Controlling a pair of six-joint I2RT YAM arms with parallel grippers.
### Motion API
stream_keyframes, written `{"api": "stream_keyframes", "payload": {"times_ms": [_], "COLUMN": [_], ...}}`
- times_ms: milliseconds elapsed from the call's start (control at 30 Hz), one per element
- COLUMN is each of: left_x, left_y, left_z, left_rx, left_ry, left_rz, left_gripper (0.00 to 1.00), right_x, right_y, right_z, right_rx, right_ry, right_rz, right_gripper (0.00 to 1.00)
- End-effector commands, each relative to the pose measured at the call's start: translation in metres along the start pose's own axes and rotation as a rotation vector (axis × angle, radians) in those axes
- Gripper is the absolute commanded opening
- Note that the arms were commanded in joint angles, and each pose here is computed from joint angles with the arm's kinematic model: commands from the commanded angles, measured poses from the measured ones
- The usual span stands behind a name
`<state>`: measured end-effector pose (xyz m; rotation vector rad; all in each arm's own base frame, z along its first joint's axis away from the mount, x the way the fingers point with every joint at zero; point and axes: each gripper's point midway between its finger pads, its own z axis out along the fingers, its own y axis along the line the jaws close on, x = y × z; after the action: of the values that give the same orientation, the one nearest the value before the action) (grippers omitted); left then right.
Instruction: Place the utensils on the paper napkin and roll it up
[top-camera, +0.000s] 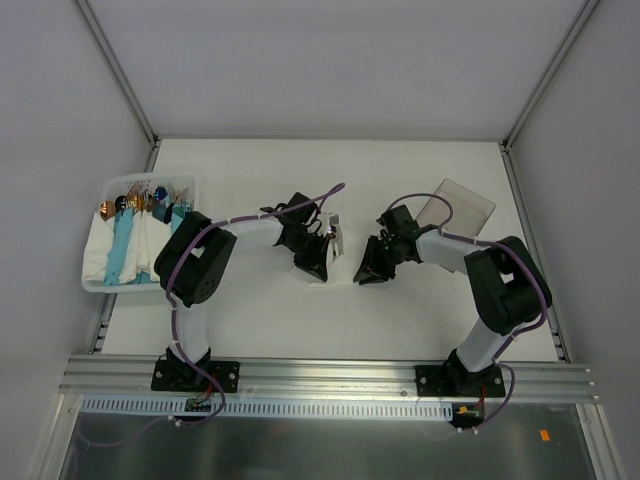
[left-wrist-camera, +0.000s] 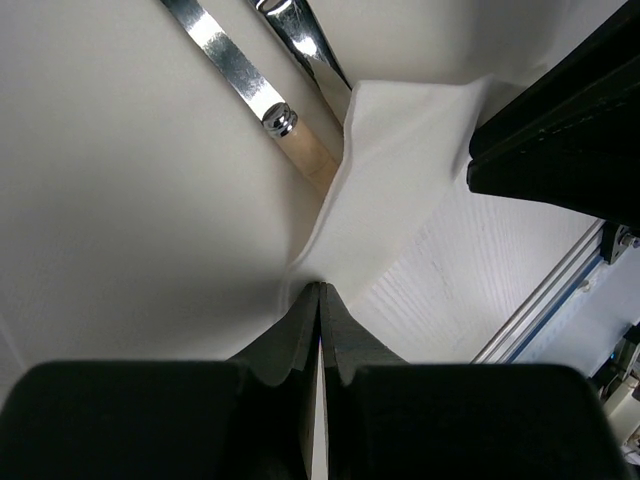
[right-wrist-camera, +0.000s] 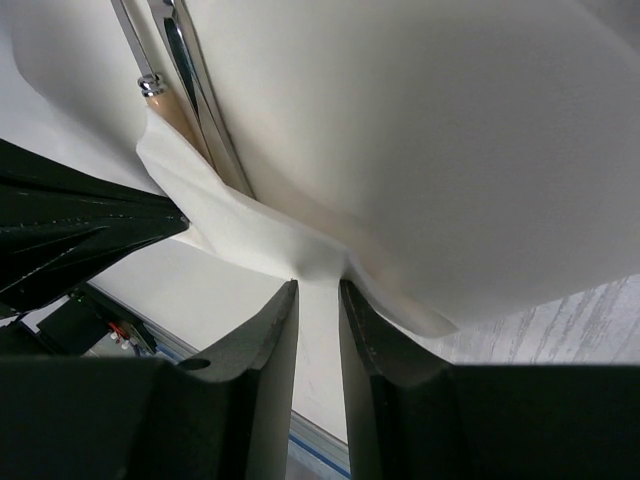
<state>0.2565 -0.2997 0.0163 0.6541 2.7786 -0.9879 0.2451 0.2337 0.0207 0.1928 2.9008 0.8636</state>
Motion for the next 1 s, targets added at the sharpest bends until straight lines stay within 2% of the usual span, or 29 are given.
{"api": "stream_keyframes", "payload": {"times_ms": [0, 567, 700, 767, 967], "left_x": [0.017, 0.023, 0.023, 0.022, 0.022], "left_y": [0.036, 0.049, 0.049, 0.048, 0.049], "left_z": [0.005, 0.002, 0.003, 0.003, 0.003], "left_rx": [-0.131, -0.136, -0.134, -0.133, -0.135], "left_ry": [0.058, 0.076, 0.08, 0.078, 0.079], "left_rz": [-0.032, -0.067, -0.069, -0.068, -0.071], "left_gripper": [0.0, 0.0, 0.0, 0.0, 0.0], "right_x": [-0.004, -0.009, -0.016, -0.019, -0.025], "right_y": [-0.002, -0.054, -0.024, -0.005, 0.043], "right_z": [-0.005, -0.017, -0.027, -0.032, -0.032], "right_rx": [0.037, 0.108, 0.019, -0.018, -0.108], "right_ry": [-0.014, -0.013, -0.055, -0.075, -0.085], "right_rz": [-0.033, 0.016, 0.006, -0.015, -0.054], "right_gripper": [0.26, 0.15, 0.1, 0.04, 0.01]}}
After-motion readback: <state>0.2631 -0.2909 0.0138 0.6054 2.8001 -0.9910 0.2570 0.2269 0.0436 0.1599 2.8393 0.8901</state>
